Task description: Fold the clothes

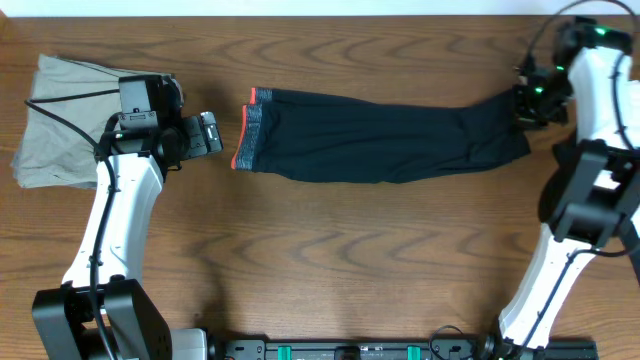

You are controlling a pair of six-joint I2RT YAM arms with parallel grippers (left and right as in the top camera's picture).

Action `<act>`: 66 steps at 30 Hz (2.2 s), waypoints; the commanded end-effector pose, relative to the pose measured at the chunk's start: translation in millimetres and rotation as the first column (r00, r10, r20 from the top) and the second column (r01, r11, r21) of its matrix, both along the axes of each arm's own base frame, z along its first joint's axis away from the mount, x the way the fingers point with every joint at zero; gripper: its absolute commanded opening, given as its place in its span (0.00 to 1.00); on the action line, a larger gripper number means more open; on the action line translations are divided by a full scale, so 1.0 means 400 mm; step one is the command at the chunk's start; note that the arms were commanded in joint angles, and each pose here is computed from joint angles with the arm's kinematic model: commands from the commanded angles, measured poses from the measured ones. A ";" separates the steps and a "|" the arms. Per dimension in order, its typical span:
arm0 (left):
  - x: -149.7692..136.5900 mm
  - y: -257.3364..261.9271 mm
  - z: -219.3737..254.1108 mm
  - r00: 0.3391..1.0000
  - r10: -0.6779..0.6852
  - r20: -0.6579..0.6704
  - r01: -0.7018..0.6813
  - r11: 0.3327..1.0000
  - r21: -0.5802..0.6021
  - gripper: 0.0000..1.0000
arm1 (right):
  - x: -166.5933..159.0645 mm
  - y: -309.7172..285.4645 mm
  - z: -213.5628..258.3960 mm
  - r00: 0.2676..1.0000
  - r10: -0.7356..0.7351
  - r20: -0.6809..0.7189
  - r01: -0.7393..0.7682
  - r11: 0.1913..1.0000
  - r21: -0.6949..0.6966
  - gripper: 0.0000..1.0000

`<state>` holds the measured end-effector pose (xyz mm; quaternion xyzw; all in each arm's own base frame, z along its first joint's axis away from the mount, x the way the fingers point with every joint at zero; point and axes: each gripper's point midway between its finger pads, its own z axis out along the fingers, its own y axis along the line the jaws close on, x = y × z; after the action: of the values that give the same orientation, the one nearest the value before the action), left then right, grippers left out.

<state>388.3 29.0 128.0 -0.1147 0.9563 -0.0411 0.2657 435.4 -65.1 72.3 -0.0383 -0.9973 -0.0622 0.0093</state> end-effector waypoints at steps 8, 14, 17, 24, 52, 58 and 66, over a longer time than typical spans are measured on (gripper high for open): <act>-0.008 -0.002 -0.002 1.000 0.010 -0.010 -0.010 1.000 -0.010 0.98 | 0.037 0.215 -0.002 0.981 0.196 0.016 -0.193 0.976 -0.103 0.03; -0.013 -0.003 -0.005 1.000 0.010 -0.020 -0.010 1.000 -0.011 0.98 | 0.027 0.299 -0.010 0.963 0.270 0.011 -0.268 0.958 -0.102 0.08; -0.013 -0.003 -0.005 1.000 0.009 -0.020 -0.010 1.000 -0.011 0.98 | 0.014 0.320 -0.026 0.958 0.288 -0.005 -0.287 0.953 -0.099 0.13; -0.013 -0.003 -0.005 1.000 0.009 -0.020 -0.010 1.000 -0.011 0.98 | -0.027 0.344 -0.089 0.950 0.307 -0.056 -0.311 0.948 -0.073 0.30; -0.012 -0.003 -0.005 1.000 0.010 -0.018 -0.010 1.000 -0.010 0.98 | 0.071 0.347 0.047 0.983 0.148 0.111 -0.147 0.989 -0.020 0.30; -0.012 -0.003 -0.005 1.000 0.010 -0.018 -0.010 1.000 -0.010 0.98 | 0.085 0.323 0.030 0.986 0.115 0.124 -0.113 0.993 -0.019 0.07; -0.012 -0.003 -0.005 1.000 0.009 -0.018 -0.009 1.000 -0.010 0.98 | 0.091 0.322 -0.041 0.989 0.070 0.128 -0.068 0.998 -0.017 0.01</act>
<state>384.4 28.6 125.6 -0.1155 0.9587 -0.0410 0.2566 475.7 66.0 63.1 0.0180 -0.9963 -0.0619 -0.0574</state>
